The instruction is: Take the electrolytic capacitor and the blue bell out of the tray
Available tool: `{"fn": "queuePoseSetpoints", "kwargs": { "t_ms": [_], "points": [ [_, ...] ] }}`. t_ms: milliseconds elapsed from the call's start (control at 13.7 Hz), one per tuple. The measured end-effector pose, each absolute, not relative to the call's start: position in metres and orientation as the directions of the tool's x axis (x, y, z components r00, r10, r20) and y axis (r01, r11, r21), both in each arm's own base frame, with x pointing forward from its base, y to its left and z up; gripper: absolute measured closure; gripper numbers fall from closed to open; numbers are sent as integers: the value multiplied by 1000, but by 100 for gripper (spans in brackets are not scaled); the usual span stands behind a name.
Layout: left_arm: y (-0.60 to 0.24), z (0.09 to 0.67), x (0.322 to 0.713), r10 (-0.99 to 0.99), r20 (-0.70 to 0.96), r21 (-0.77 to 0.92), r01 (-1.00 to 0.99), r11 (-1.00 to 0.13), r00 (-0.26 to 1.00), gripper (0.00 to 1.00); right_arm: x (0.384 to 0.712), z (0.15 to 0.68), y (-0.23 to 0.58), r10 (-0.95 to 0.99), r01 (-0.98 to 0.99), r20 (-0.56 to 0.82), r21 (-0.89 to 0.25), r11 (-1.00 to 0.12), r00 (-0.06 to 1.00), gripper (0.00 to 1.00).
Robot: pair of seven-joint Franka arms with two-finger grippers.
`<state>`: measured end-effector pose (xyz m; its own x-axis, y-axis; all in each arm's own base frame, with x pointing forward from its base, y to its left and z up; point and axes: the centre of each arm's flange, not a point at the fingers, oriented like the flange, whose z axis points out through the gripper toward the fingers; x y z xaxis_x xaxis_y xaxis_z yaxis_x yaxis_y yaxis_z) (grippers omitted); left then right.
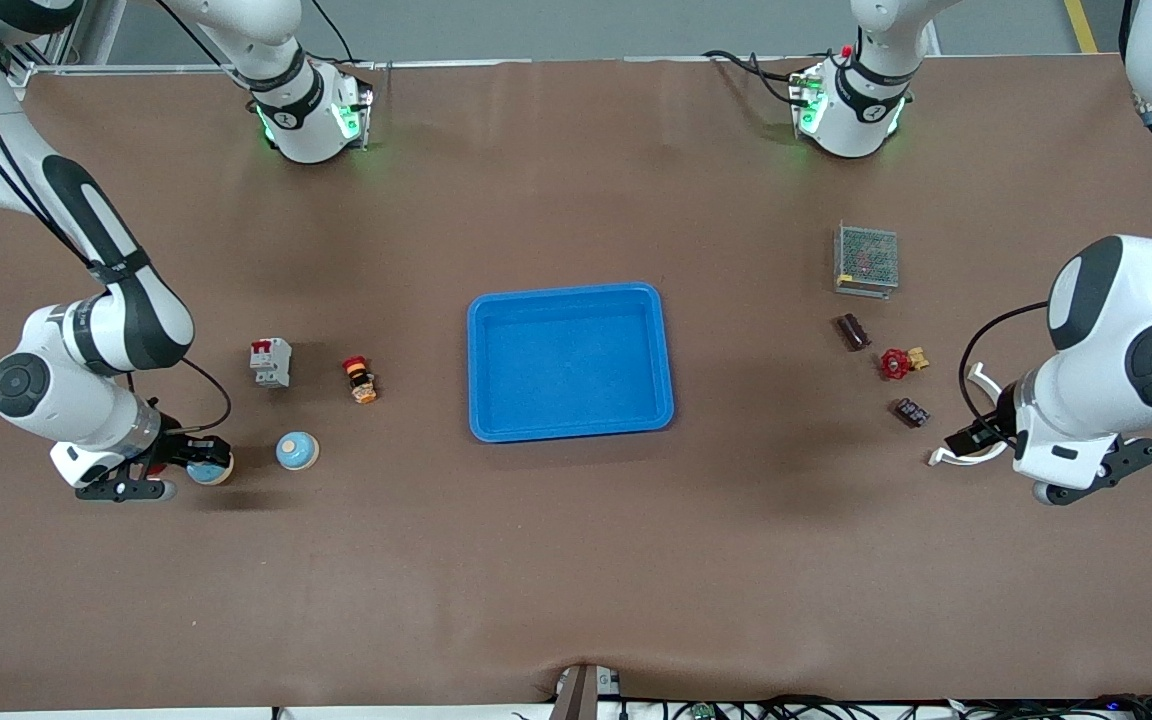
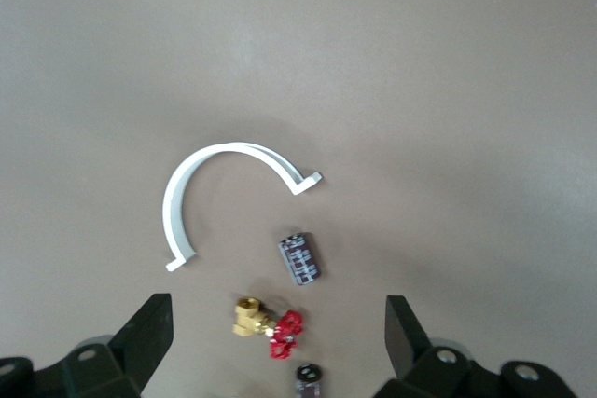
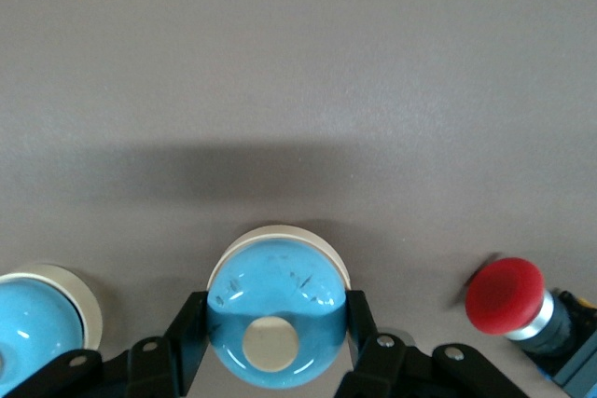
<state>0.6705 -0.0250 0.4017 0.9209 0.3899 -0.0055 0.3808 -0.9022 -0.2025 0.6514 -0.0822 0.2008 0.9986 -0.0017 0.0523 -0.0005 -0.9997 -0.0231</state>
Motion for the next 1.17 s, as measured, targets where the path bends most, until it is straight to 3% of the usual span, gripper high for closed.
{"fn": "queuePoseSetpoints", "kwargs": {
  "t_ms": [583,656,875,1166],
  "points": [
    [-41,498,645,231,-13,-78,229,-970,973,0,637,188,-96,-22,-21,25,-31,-999,999,36],
    [-35,507,641,223,-17,-65,222,-973,975,0,638,188,-97,-22,-22,26,-31,-999,999,33],
    [-32,533,625,205,-27,-90,202,-975,978,0,639,193,-94,-17,-16,33,-31,-999,999,2],
    [-25,572,597,167,-14,-45,166,-985,986,0,647,236,-76,10,10,8,-22,-1000,1000,0]
  ]
}}
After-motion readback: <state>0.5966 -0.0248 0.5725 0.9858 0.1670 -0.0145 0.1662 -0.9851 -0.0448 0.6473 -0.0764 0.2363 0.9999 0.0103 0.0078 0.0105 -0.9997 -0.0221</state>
